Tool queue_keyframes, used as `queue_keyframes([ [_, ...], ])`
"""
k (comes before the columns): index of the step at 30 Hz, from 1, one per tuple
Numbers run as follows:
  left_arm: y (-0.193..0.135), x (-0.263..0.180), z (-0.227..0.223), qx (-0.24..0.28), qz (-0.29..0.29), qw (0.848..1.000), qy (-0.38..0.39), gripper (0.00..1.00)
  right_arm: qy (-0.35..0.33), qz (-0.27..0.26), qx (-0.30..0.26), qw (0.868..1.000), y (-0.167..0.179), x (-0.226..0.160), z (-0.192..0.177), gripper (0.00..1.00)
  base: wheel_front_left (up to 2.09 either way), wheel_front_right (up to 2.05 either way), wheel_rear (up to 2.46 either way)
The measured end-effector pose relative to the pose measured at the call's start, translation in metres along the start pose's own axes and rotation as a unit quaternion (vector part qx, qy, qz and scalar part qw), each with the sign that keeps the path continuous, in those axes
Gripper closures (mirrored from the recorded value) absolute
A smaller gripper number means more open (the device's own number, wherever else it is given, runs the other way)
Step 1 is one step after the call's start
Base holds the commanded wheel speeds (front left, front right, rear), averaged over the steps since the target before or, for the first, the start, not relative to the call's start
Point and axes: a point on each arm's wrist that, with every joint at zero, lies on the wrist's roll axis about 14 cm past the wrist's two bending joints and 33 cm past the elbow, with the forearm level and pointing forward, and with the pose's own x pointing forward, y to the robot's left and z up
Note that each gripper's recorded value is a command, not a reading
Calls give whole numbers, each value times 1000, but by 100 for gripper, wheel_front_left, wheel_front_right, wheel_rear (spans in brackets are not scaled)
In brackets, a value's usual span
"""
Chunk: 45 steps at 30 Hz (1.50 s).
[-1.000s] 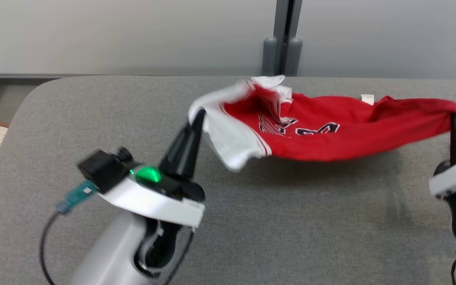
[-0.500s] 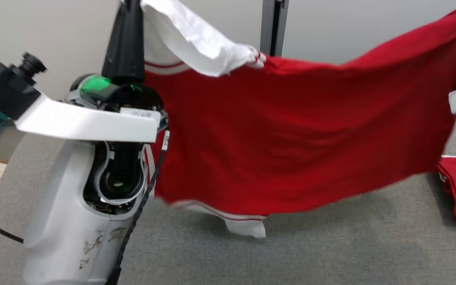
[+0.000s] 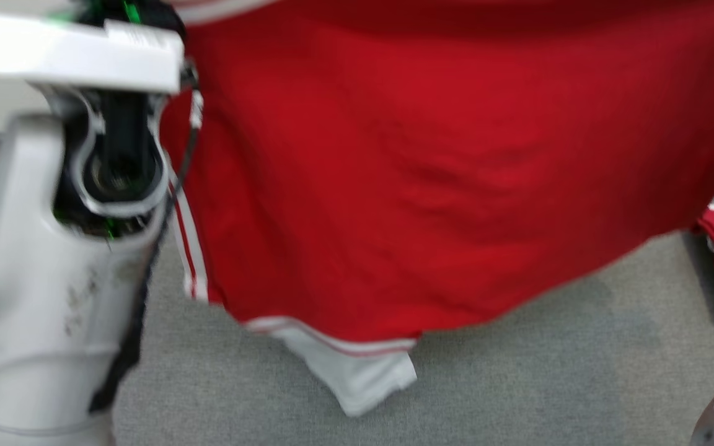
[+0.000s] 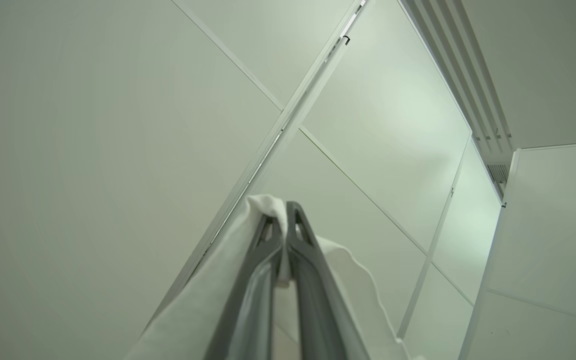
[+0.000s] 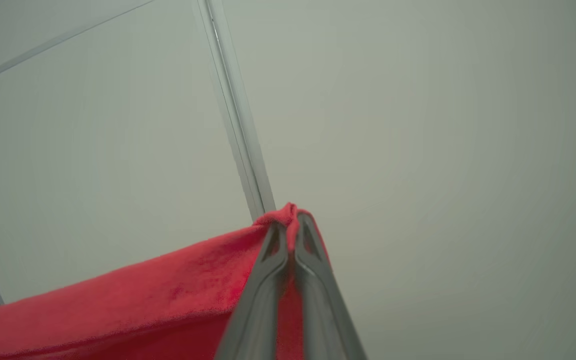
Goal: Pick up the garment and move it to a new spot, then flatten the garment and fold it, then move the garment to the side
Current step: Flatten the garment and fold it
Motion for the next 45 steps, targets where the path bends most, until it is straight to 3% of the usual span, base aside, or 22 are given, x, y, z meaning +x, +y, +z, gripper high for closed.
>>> queue_keyframes([
  [2, 21, 21, -8, 36, 14, 999, 16, 100, -5, 1, -39, 999, -3, 23, 1, 100, 0, 0, 0],
  [6, 60, 67, -18, 94, 34, 995, 15, 100, -20, 7, -40, 999, -7, 77, -3, 100, 0, 0, 0],
  [11, 103, 108, -36, 119, 36, 992, -10, 100, -48, 4, -30, 998, -22, 133, -28, 100, 0, 0, 0],
  [15, 143, 121, -57, 132, 50, 990, -9, 100, -34, -10, -5, 999, -40, 160, -79, 100, 0, 0, 0],
  [21, 198, 102, -90, 158, 80, 984, 27, 100, 16, -6, 39, 999, -39, 169, -167, 100, 0, 0, 0],
  [27, 257, 36, -132, 206, 127, 962, 126, 100, 121, -21, 72, 990, -43, 131, -272, 100, 0, 0, 0],
  [29, 264, 23, -138, 215, 132, 957, 144, 100, 136, -24, 75, 988, -44, 122, -284, 100, 0, 0, 0],
  [32, 282, -22, -151, 246, 143, 937, 203, 100, 171, -30, 89, 981, -43, 93, -310, 100, 0, 0, 0],
  [35, 303, -83, -160, 245, 185, 916, 259, 100, 216, -35, 94, 971, -41, 57, -334, 100, 0, 0, 0],
  [40, 305, -168, -164, 268, 203, 873, 353, 100, 287, -35, 68, 955, -46, 1, -348, 100, 0, 0, 0],
  [45, 281, -220, -170, 267, 175, 848, 424, 100, 329, -24, 43, 943, -44, -34, -342, 100, 0, 0, 0],
])
